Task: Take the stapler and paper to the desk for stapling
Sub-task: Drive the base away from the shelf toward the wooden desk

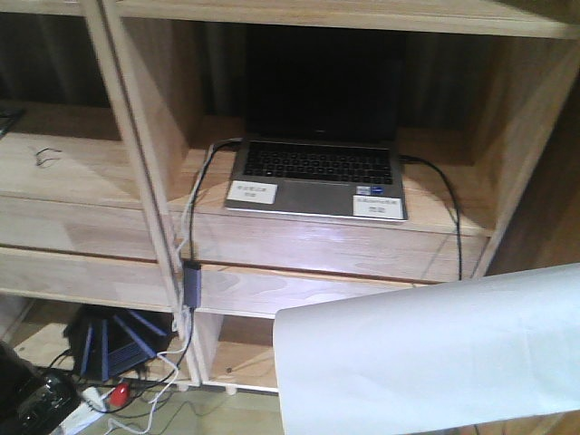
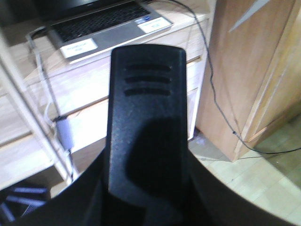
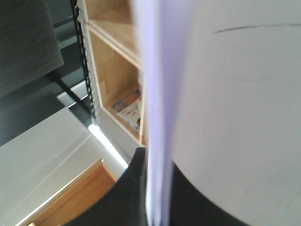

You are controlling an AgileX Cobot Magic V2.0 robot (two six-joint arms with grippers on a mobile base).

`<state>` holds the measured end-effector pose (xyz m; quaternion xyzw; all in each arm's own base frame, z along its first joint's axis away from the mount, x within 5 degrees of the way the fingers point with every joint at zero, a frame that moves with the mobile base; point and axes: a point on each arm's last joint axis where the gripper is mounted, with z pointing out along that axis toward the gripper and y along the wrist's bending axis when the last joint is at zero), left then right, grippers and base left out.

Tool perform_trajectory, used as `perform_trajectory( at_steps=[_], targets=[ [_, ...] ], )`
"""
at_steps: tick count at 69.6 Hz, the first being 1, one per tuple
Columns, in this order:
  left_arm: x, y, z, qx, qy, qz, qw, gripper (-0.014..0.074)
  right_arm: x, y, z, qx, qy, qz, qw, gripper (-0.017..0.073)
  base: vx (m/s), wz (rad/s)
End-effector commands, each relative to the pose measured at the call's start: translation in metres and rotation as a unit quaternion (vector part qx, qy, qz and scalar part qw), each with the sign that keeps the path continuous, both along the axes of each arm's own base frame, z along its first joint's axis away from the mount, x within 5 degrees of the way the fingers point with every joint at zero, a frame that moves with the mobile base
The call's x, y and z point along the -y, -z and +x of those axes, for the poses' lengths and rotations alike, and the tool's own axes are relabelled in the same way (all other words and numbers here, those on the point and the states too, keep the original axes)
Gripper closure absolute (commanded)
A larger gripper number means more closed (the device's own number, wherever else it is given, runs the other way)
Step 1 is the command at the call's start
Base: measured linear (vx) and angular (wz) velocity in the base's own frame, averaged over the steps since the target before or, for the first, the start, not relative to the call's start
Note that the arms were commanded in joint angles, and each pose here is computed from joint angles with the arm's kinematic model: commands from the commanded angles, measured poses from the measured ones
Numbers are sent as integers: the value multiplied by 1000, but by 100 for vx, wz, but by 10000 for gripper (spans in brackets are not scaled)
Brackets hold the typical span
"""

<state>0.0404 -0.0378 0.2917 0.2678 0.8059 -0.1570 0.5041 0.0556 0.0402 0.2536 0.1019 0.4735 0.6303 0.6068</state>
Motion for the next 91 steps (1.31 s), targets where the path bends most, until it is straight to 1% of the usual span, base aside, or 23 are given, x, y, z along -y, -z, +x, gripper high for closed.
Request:
perform_trajectory(
  at_steps=[1,53,91],
  targets=[
    [1,-19,3,50,-11,-42,998,600,0,-2,-2,22,-4,7,1000,565,-7,29],
    [1,-19,3,50,-11,-42,998,600,0,-2,-2,22,-4,7,1000,565,-9,45],
    [1,-19,3,50,-11,-42,998,600,0,-2,-2,23,-4,7,1000,565,-1,51]
  ],
)
